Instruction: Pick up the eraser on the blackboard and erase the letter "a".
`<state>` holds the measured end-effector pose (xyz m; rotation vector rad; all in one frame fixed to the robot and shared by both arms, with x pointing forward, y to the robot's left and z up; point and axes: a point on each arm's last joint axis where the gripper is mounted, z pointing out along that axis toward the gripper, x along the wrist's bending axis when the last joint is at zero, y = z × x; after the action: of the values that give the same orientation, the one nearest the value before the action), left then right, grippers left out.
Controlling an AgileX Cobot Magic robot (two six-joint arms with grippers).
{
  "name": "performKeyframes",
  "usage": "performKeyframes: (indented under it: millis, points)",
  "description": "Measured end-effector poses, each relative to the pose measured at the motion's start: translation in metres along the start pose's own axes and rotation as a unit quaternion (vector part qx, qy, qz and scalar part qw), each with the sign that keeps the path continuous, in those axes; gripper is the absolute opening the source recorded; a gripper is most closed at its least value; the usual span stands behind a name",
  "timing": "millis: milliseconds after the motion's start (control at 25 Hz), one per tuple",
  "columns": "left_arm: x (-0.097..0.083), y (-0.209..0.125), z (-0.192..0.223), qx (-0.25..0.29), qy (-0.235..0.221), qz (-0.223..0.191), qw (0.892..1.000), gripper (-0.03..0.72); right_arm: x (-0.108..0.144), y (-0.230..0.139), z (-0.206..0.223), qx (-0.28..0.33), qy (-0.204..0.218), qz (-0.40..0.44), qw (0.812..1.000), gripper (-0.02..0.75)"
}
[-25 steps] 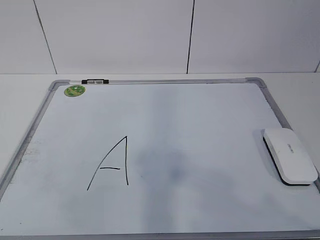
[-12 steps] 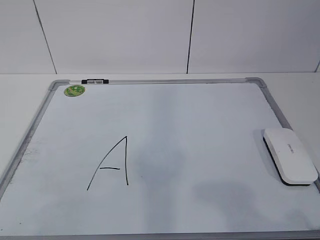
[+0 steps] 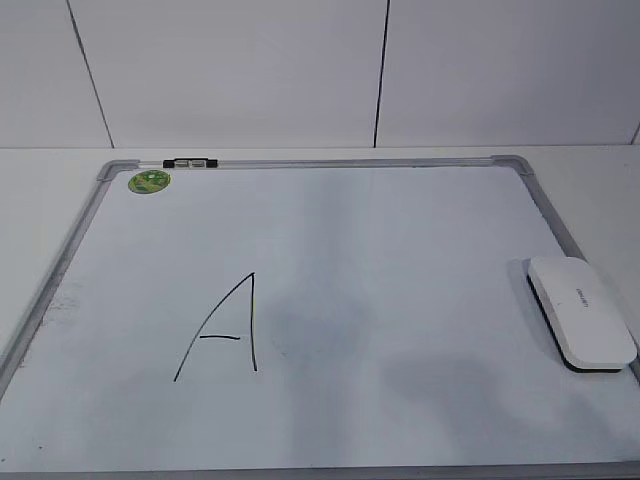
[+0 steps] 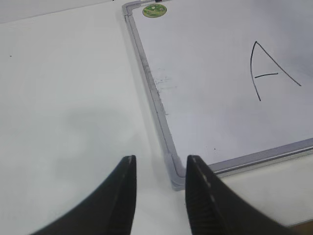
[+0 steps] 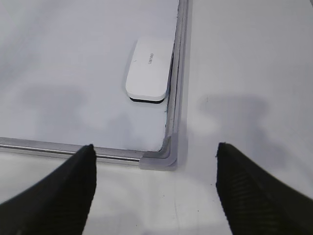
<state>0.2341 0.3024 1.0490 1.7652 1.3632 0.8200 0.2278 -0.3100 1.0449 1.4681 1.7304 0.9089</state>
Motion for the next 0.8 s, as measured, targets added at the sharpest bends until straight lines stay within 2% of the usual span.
performKeyframes:
  millis: [800]
  points:
    - [0.0000, 0.0004, 0.0005, -0.003, 0.000, 0.000, 1.000, 0.238, 0.0001, 0.0001, 0.0005, -0.002, 0.000, -0.003, 1.000, 0.576]
